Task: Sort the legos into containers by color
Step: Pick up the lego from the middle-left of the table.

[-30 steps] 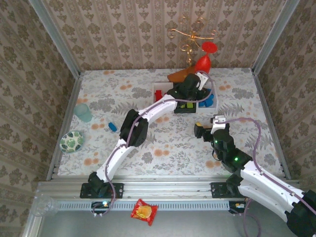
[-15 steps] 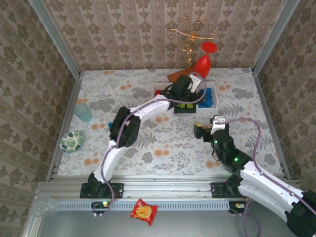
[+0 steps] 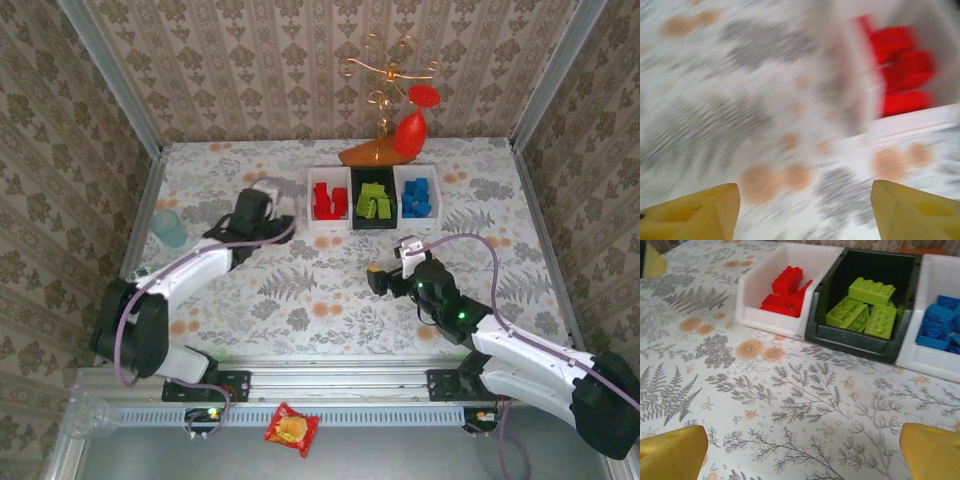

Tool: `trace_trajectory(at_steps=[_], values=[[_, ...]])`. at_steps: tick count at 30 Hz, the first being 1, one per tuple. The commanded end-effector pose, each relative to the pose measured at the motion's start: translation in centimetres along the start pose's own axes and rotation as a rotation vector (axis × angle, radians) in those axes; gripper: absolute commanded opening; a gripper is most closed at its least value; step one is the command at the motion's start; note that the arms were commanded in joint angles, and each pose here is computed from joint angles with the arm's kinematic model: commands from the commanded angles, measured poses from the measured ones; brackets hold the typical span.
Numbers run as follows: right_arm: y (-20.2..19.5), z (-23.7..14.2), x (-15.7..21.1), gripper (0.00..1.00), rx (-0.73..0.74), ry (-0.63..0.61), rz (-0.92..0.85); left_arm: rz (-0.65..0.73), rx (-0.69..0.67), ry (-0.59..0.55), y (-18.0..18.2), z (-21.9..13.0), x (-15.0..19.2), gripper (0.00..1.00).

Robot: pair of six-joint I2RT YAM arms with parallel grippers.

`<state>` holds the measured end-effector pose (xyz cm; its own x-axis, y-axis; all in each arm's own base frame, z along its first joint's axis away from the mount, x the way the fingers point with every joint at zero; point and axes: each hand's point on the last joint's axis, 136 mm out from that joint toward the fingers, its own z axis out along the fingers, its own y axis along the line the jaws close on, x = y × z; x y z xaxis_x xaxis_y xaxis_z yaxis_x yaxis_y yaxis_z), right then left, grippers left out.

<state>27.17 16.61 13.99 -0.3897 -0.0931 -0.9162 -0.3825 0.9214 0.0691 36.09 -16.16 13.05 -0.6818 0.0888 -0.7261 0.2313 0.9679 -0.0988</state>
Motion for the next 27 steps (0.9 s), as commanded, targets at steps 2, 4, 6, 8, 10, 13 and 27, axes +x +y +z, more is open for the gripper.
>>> trace_trajectory(at_steps=[2, 4, 6, 8, 10, 13, 27], values=[[3.5, 0.2, -2.1, 1.00, -0.173, -0.038, -0.037, -0.142, -0.247, 0.118, 7.8, -1.6, 5.0, 0.73], [5.4, 0.5, -1.7, 1.00, -0.271, -0.009, -0.048, -0.200, -0.275, 0.135, 9.7, -1.7, 5.8, 0.73], [7.2, 0.8, -1.2, 1.00, -0.358, 0.024, -0.061, -0.242, -0.278, 0.167, 10.7, -1.2, 6.7, 0.74], [8.6, 1.1, -0.7, 1.00, -0.416, 0.052, -0.071, -0.251, -0.278, 0.200, 10.9, -0.6, 7.4, 0.75], [9.4, 1.2, -0.3, 1.00, -0.438, 0.066, -0.086, -0.253, -0.288, 0.235, 11.2, 0.1, 8.2, 0.75], [9.3, 1.4, -0.1, 1.00, -0.424, 0.073, -0.097, -0.289, -0.286, 0.273, 12.0, 1.3, 9.2, 0.75], [8.2, 1.4, -0.3, 1.00, -0.361, 0.061, -0.110, -0.301, -0.234, 0.323, 11.9, 4.9, 8.9, 0.49]])
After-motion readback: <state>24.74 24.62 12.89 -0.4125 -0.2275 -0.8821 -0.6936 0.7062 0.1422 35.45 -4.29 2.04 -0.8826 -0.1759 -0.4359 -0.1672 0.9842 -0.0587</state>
